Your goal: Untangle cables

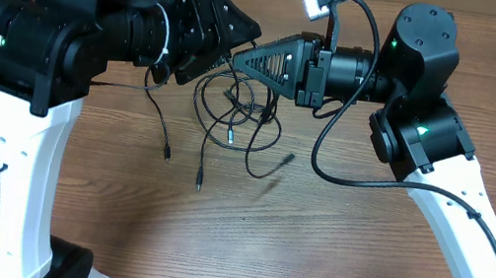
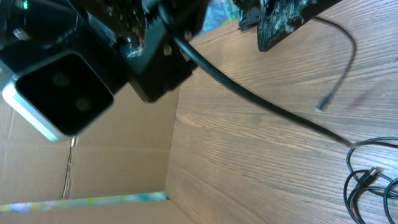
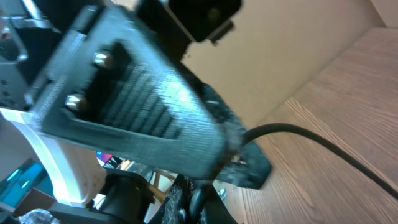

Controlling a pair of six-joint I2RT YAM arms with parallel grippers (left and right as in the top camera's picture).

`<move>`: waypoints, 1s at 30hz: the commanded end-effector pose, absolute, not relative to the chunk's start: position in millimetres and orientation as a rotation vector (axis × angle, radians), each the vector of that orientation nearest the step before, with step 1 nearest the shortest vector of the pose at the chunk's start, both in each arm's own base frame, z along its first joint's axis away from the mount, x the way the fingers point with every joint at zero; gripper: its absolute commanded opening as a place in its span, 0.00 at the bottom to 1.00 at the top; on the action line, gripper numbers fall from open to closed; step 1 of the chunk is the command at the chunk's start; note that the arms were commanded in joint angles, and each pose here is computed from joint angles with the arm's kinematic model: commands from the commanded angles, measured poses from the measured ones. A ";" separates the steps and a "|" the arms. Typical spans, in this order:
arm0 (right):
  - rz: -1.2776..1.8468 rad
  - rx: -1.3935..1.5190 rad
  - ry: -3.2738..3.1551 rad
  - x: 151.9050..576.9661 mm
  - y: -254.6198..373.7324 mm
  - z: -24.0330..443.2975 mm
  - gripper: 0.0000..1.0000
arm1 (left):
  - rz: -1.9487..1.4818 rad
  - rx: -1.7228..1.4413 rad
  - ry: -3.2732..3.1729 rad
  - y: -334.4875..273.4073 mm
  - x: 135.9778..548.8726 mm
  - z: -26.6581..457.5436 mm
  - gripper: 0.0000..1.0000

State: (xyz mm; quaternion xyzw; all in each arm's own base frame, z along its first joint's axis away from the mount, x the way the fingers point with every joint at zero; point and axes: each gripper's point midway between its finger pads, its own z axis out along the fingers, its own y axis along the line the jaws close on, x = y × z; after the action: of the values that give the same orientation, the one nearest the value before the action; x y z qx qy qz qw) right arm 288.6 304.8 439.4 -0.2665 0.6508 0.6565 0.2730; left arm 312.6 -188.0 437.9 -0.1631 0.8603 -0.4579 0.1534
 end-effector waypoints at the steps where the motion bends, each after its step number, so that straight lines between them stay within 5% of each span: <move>1: 1.794 -0.662 1.765 289.8 304.0 447.7 0.04 | -1.327 -0.526 2.496 -193.7 330.1 425.9 0.56; 10: 1.805 -0.644 1.810 289.2 304.0 440.5 0.04 | -1.441 -0.457 2.473 -208.0 341.8 431.7 0.43; 16: 1.803 -0.647 1.808 289.1 304.0 440.5 0.04 | -1.430 -0.463 2.471 -206.7 342.9 431.2 0.06; 22: 1.817 -0.606 1.884 289.3 303.4 428.9 0.04 | -1.290 -0.525 2.429 -193.4 359.2 425.0 0.04; 23: 1.805 -0.603 1.911 289.5 302.5 422.0 0.12 | -1.309 -0.496 2.398 -195.2 361.8 432.1 0.04; 25: 1.771 -0.616 1.948 289.5 299.9 409.1 0.62 | -1.349 -0.419 2.331 -198.8 362.7 450.0 0.04; 30: 1.663 -0.445 2.104 311.2 275.2 376.2 0.66 | -1.370 -0.220 2.103 -196.3 350.6 508.8 0.04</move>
State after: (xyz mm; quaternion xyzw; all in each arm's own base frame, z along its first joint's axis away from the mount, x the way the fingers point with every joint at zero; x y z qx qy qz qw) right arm 294.7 291.1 379.3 -0.1708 0.7460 0.6199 0.1732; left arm 376.7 -203.9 460.4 -0.1331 0.8228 -0.5005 0.2340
